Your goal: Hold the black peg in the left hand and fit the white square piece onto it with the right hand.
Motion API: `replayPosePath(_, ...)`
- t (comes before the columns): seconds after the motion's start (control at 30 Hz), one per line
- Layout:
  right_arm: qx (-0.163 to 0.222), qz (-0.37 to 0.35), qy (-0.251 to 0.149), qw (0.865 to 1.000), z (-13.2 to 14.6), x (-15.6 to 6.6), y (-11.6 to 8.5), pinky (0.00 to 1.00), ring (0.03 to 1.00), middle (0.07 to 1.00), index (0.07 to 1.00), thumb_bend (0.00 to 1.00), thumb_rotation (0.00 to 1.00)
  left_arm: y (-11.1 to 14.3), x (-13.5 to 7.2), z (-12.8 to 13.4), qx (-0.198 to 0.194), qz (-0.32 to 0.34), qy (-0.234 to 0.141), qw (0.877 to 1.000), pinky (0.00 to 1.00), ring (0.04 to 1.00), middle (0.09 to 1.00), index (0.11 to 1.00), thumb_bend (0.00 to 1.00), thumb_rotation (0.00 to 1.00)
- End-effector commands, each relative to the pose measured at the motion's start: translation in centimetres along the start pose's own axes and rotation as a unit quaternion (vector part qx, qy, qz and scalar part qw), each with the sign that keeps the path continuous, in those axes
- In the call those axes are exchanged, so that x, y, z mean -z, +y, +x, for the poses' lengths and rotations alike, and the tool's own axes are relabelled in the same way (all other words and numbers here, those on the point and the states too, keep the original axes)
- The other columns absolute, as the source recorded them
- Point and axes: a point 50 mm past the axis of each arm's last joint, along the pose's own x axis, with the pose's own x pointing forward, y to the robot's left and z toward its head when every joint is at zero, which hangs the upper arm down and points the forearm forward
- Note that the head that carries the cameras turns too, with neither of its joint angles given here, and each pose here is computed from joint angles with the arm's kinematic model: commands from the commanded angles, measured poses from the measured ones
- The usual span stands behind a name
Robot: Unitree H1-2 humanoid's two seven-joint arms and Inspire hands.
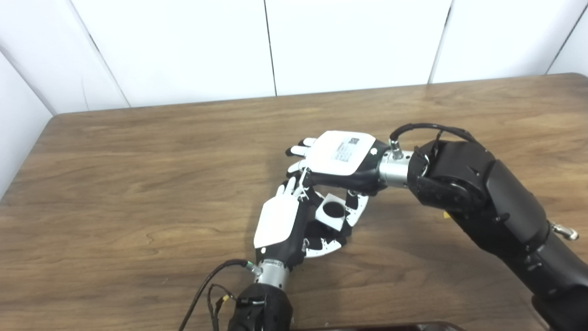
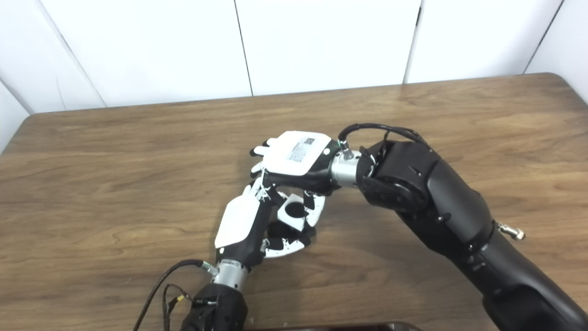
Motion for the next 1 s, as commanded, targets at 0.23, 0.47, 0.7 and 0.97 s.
replayPosePath(0.23, -0.001, -0.002, 0.017, 1.000, -0.2, 1.0, -0.3, 0.99, 1.000, 0.898, 0.647, 0.98, 0.29, -0.8, 0.6, -0.5, 0.013, 0.023, 0.024, 0.999, 1.00, 0.990, 0.888, 0.494, 0.52, 0.08)
replayPosePath(0.47, 0.003, 0.004, 0.026, 1.000, -0.3, 1.3, -0.2, 1.00, 1.000, 0.892, 0.658, 0.99, 0.27, -0.6, 0.8, -0.7, 0.011, 0.032, 0.027, 0.999, 1.00, 0.985, 0.890, 0.704, 0.80, 0.29)
replayPosePath(0.7, 0.005, 0.004, 0.030, 1.000, -0.4, 1.6, -0.1, 1.00, 1.000, 0.890, 0.659, 1.00, 0.28, -0.4, 0.7, -0.8, 0.012, 0.034, 0.028, 0.999, 1.00, 0.987, 0.896, 0.743, 0.81, 0.31)
replayPosePath(0.97, 0.007, 0.012, 0.034, 0.999, -0.4, 1.8, 0.1, 1.00, 1.000, 0.889, 0.651, 0.99, 0.25, -0.3, 0.7, -0.9, 0.012, 0.032, 0.030, 0.999, 1.00, 0.983, 0.904, 0.788, 0.82, 0.31)
